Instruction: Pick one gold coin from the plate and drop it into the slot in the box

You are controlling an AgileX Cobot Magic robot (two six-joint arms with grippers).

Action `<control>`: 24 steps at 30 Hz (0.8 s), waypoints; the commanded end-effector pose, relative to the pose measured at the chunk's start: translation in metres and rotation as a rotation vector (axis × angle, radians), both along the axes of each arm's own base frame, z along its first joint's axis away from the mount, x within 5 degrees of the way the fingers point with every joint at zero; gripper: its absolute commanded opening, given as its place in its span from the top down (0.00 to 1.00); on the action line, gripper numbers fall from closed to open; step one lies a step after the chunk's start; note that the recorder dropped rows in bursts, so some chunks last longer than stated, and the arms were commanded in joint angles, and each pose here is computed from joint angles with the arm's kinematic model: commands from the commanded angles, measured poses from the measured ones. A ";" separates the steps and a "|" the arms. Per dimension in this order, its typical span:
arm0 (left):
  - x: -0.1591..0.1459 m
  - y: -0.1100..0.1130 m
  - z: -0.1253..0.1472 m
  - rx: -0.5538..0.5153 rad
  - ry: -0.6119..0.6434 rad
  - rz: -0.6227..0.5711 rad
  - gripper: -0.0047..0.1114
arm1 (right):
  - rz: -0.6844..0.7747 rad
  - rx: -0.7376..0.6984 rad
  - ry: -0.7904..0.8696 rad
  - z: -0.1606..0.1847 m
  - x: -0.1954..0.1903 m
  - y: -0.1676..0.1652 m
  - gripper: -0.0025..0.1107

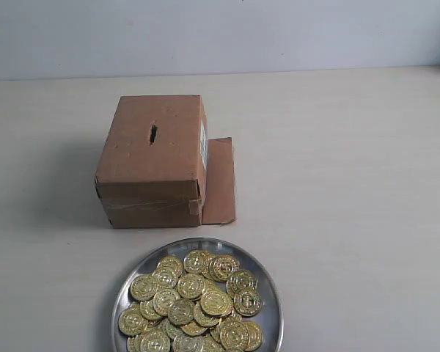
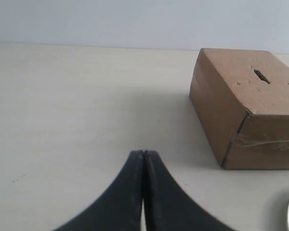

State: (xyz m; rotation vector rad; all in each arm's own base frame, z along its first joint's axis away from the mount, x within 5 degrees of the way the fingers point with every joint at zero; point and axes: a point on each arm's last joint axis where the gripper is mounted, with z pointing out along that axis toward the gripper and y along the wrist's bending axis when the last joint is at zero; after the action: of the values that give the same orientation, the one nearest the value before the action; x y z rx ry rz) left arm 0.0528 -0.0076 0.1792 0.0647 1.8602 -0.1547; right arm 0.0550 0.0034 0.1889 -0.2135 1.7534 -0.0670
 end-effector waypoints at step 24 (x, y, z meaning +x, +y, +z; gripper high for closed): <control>0.000 0.000 0.002 0.003 -0.023 -0.005 0.95 | 0.012 0.003 -0.103 0.008 0.001 0.001 0.98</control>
State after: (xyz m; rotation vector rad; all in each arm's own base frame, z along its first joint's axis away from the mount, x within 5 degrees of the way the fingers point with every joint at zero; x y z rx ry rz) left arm 0.0528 -0.0076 0.1792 0.0647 1.8602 -0.1547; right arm 0.0560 0.0039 0.1952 -0.2101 1.6838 -0.0664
